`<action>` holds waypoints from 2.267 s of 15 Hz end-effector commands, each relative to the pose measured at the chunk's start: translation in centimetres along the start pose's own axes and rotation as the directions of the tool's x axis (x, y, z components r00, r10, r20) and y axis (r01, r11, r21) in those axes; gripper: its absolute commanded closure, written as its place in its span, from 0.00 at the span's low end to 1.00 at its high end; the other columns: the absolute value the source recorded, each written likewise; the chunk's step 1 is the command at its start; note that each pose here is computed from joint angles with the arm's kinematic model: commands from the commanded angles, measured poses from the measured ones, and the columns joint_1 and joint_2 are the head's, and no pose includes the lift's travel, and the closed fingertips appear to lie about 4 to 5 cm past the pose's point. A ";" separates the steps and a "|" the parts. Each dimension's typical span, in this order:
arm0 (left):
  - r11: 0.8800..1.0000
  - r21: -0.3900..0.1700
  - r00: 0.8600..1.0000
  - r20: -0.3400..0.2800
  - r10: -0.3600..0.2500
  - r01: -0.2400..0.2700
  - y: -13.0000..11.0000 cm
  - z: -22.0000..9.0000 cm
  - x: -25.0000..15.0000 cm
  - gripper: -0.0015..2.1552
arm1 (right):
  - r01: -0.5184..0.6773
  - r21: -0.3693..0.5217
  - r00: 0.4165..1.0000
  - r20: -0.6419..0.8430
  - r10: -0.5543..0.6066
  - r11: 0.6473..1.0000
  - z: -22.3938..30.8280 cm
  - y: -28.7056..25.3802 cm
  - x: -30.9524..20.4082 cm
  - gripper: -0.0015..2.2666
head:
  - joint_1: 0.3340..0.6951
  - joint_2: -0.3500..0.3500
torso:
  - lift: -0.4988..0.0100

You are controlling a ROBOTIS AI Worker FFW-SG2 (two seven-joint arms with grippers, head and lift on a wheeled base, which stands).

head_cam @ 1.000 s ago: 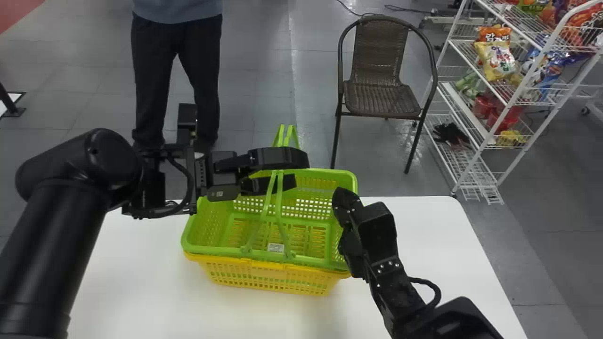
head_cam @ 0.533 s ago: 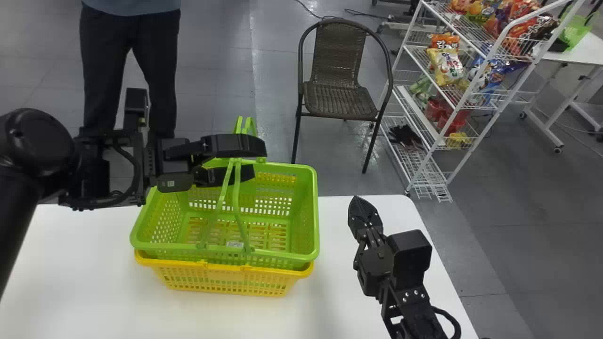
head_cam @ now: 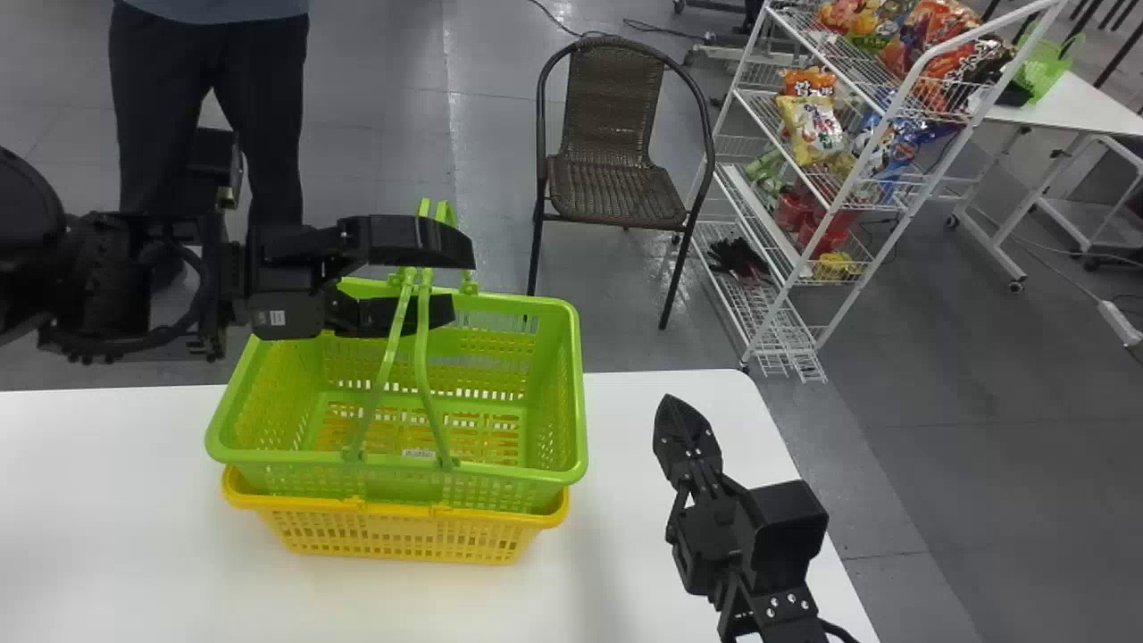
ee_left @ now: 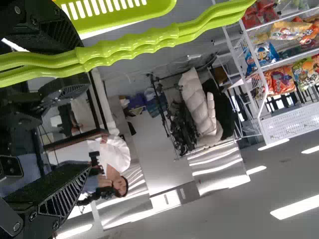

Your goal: Grasp handle with right gripper to insert into left gripper then lift and swing left to center

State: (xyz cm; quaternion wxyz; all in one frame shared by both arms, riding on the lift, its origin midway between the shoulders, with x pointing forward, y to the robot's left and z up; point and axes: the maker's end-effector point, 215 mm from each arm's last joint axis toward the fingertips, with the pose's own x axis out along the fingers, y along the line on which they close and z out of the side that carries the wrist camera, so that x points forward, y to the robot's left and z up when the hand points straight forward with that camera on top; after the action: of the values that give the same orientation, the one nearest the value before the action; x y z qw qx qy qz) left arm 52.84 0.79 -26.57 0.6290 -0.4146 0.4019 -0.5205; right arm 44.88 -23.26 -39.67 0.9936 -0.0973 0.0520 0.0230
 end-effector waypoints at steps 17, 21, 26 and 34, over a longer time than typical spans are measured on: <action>0.993 0.081 0.996 -0.020 -0.089 0.090 -9.2 4.9 -0.4 0.06 | 0.027 0.027 0.999 0.023 -0.028 0.999 -0.3 -1.7 -2.0 0.98 | 1.00 0.12 | 0.98; 0.989 0.104 0.994 -0.015 -0.106 0.107 -10.8 5.8 -0.6 0.06 | 0.039 0.038 0.999 0.024 -0.040 0.999 -0.9 -2.4 -2.4 0.98 | 1.00 0.11 | 0.98; 0.987 0.121 0.995 -0.002 -0.103 0.102 -11.5 6.7 -1.2 0.06 | 0.082 0.073 0.995 0.058 -0.086 0.994 -1.2 -4.7 -4.1 0.53 | 0.97 0.09 | 0.98; 0.988 0.105 0.993 0.017 -0.114 0.112 -11.8 7.7 -2.2 0.08 | 0.134 0.077 0.987 0.082 -0.140 0.988 -2.9 -7.8 -7.2 0.04 | 0.98 0.04 | 0.98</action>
State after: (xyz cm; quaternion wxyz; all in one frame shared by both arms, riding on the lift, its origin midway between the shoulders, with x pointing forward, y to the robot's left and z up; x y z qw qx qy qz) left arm 56.03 2.35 -12.83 0.6274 -0.4061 0.3414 -0.5700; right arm 38.49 -31.02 -40.11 0.9971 -0.0661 0.0058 -0.0364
